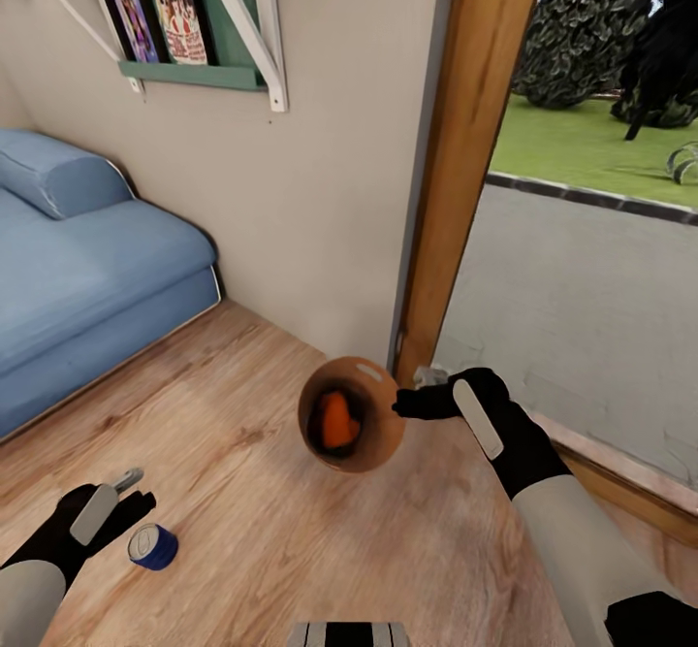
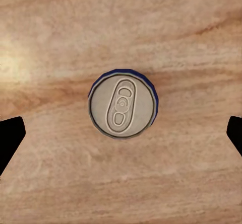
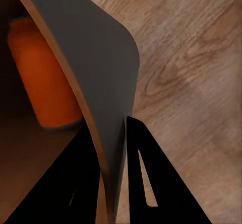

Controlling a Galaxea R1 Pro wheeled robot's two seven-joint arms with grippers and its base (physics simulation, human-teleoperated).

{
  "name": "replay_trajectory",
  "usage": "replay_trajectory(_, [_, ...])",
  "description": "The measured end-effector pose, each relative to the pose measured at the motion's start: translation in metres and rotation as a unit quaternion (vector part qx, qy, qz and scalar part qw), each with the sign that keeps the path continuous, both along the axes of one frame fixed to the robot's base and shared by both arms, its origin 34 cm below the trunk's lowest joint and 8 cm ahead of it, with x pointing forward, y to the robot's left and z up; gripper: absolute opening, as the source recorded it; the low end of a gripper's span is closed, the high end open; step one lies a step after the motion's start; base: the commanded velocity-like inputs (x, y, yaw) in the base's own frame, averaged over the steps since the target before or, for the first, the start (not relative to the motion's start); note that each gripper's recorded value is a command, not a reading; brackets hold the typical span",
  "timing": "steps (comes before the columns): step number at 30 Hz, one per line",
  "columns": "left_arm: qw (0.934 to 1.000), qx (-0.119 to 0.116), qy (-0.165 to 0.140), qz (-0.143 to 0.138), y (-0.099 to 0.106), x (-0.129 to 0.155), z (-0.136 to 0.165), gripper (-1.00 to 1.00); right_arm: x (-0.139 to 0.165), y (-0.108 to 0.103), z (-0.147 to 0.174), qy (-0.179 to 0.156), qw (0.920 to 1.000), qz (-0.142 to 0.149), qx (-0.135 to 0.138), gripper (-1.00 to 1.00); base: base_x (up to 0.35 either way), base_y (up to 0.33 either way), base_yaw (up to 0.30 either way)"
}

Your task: Put the three can of soda from the living room inside the tash can in the kitchen.

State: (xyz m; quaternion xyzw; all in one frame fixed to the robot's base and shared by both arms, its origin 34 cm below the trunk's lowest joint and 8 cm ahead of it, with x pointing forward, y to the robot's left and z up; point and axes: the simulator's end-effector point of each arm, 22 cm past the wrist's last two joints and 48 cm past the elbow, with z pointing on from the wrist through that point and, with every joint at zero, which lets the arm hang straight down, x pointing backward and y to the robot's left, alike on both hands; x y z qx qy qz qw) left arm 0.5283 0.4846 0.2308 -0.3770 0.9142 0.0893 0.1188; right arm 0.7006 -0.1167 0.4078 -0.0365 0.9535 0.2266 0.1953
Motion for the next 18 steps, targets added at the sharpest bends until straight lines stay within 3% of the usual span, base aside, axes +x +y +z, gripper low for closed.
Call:
replay_trajectory(5, [1.0000, 0.000, 0.009, 0.001, 0.001, -0.005, -0.010, 1.00, 0.000, 0.005, -0.007, 0.006, 0.9999, -0.001, 0.013, -1.00, 0.000, 0.000, 0.000])
replay_trajectory(11, [0.9999, 0.001, 0.011, 0.001, 0.004, 0.001, -0.015, 1.00, 0.001, 0.006, -0.015, 0.005, 0.9999, 0.002, 0.011, -1.00, 0.000, 0.000, 0.000])
replay_trajectory(18, [0.9991, 0.024, 0.022, -0.029, 0.010, 0.021, -0.016, 1.00, -0.002, 0.008, -0.027, 0.010, 0.9998, 0.004, 0.015, -1.00, 0.000, 0.000, 0.000])
